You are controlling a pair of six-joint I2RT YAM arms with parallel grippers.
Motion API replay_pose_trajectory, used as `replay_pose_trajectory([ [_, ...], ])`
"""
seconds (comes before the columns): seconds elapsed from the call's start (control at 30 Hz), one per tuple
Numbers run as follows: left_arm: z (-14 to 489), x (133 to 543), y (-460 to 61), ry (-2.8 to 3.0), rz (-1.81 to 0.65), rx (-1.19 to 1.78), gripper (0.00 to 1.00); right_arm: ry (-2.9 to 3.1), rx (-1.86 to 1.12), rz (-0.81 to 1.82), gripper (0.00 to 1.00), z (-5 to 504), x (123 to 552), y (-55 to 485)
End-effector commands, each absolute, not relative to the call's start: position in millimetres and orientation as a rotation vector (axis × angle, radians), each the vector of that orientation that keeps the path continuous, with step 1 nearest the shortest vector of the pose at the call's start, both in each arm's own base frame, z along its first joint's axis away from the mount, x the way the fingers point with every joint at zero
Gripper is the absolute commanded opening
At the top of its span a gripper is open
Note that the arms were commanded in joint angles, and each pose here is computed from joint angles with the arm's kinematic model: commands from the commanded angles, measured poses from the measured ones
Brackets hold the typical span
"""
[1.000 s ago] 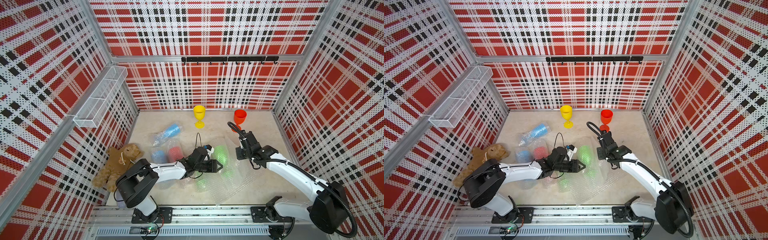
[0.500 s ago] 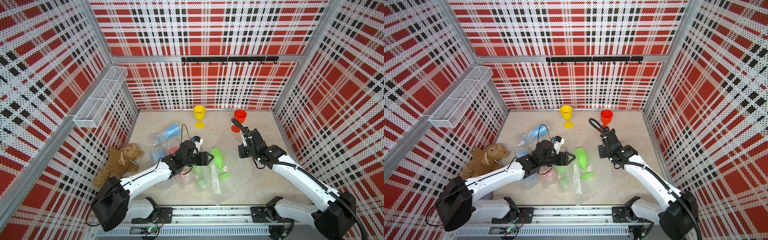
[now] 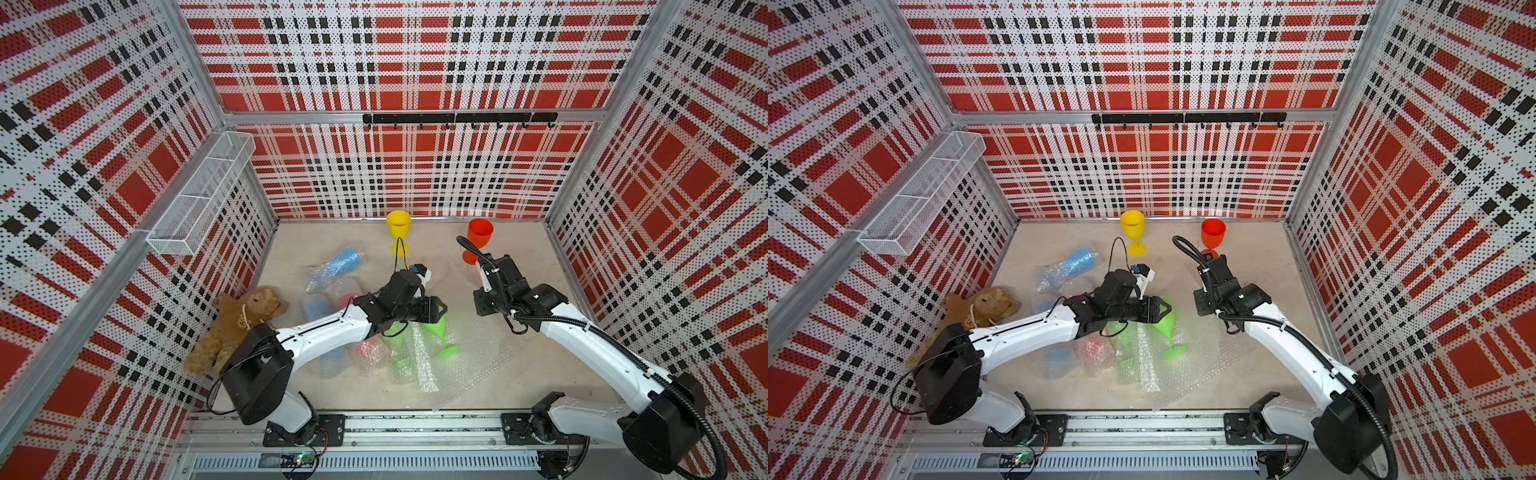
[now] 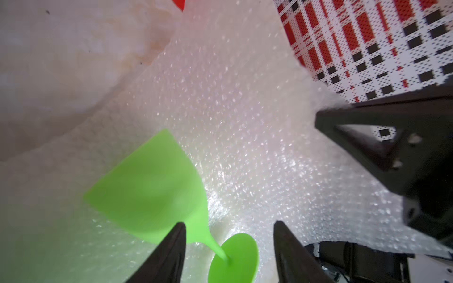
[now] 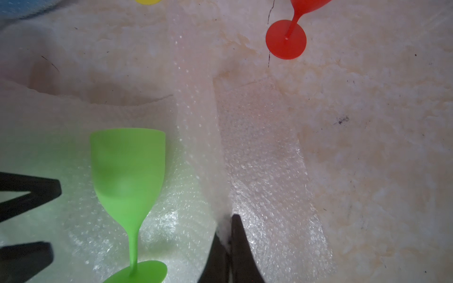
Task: Unpack wine glasses from bubble wrap
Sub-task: Unwrap the bubble wrap.
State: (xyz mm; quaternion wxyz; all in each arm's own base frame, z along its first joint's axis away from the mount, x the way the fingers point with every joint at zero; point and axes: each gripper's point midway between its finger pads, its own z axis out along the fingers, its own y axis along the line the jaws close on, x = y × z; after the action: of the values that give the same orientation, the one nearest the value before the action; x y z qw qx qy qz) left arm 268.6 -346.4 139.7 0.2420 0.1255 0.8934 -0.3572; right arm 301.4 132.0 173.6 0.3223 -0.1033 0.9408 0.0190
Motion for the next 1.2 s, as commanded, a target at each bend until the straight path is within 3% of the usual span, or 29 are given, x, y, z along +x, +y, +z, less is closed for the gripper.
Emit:
replay_pose_trajectory([
  [0.0,130.0,265.6,-336.0,2.451,-0.953,0.318,0.56,2.481,-0.162,-0.057,0.00,165.7,310.4,114.0],
  [0.17,124.9,257.1,-313.3,2.445,-0.955,0.258,0.55,2.526,0.010,-0.185,0.02,127.5,324.0,82.4],
  [0.27,113.7,250.5,-306.7,2.467,-0.945,0.259,0.55,2.561,0.072,-0.221,0.19,101.6,332.7,70.6],
  [0.37,103.7,250.4,-303.5,2.487,-0.924,0.260,0.55,2.595,0.102,-0.265,0.26,75.4,339.6,65.0],
  [0.6,95.5,262.8,-298.0,2.493,-0.838,0.258,0.55,2.665,0.241,-0.193,0.20,31.8,345.5,56.9],
  [0.87,81.9,279.2,-291.8,2.534,-0.729,0.248,0.54,2.699,0.377,-0.208,0.15,14.6,320.6,45.6],
  [1.07,82.0,294.1,-292.0,2.535,-0.644,0.253,0.54,2.635,0.510,-0.175,0.16,28.1,295.6,35.7],
  [1.17,88.1,298.2,-296.4,2.525,-0.652,0.260,0.54,2.587,0.520,-0.169,0.25,49.4,296.8,32.1],
])
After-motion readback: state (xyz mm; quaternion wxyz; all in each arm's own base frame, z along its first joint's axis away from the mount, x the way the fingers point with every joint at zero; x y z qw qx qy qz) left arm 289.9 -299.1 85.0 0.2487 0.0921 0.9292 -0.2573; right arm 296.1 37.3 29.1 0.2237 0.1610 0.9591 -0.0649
